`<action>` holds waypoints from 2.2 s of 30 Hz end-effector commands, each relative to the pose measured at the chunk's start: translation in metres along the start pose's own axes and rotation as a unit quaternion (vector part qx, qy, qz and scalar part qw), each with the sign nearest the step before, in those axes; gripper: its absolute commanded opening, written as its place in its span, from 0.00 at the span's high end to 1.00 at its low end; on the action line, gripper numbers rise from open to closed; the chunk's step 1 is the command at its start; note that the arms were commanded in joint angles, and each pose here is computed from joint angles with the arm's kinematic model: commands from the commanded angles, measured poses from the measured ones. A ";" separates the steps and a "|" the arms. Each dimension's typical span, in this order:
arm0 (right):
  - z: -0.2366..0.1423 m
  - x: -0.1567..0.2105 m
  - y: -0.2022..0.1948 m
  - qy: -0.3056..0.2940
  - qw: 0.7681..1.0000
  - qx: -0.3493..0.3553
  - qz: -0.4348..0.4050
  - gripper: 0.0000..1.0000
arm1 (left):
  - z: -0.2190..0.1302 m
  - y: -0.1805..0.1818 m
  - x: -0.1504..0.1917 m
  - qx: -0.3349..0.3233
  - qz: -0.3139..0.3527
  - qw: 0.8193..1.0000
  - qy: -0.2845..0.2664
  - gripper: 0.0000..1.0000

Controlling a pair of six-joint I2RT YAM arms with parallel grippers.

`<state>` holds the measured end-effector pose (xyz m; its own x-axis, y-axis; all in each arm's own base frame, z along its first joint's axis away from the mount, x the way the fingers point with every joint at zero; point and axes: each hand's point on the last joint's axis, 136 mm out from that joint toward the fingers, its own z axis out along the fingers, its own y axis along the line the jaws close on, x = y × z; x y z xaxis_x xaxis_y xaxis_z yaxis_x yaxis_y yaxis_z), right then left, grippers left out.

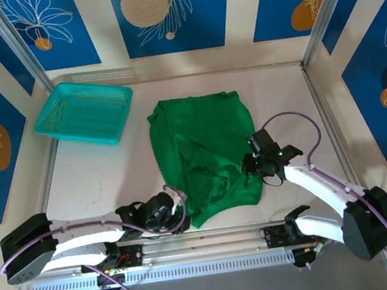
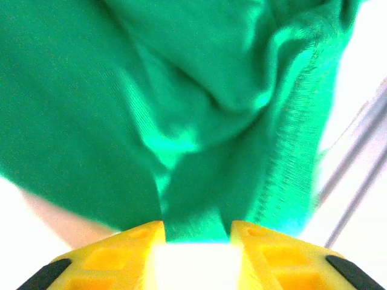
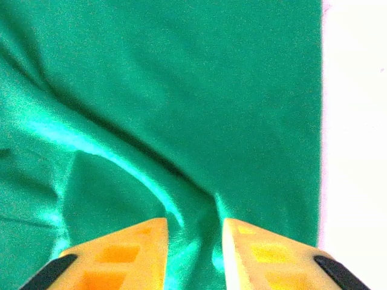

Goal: Fold the inside-out t-shirt

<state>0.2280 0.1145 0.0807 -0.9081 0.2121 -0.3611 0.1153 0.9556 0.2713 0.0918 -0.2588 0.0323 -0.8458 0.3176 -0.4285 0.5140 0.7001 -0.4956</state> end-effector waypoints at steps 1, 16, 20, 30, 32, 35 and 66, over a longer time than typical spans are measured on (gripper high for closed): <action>-0.016 0.014 0.019 0.029 0.998 -0.027 -0.038 0.62 | -0.019 -0.003 -0.011 -0.024 -0.007 1.000 -0.010 0.60; 0.045 0.020 0.065 0.053 0.988 -0.031 -0.139 0.55 | -0.015 0.033 -0.160 -0.069 0.026 0.990 -0.121 0.20; 0.038 0.025 0.073 0.061 0.986 -0.068 -0.137 0.93 | 0.021 0.023 -0.174 -0.036 0.058 0.994 -0.084 0.31; -0.016 0.008 0.092 0.066 0.971 -0.212 -0.088 0.98 | 0.013 0.012 -0.184 -0.033 0.126 0.989 -0.069 0.97; -0.020 0.001 0.088 0.061 0.971 -0.221 -0.073 0.98 | 0.005 0.007 -0.185 -0.029 0.138 0.988 -0.066 1.00; -0.015 -0.011 0.062 0.041 0.983 -0.178 -0.032 0.96 | -0.009 -0.002 -0.185 -0.017 0.147 0.986 -0.071 1.00; -0.021 -0.034 0.030 -0.027 0.991 -0.124 -0.043 0.88 | 0.016 0.016 -0.253 -0.133 0.276 0.948 -0.083 1.00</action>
<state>0.2460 0.1606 0.1485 -0.8971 0.1258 -0.4234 -0.1617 0.7985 0.5799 0.3204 -0.3477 0.0747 -0.4205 0.6386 -0.6445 0.8186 0.5734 0.0341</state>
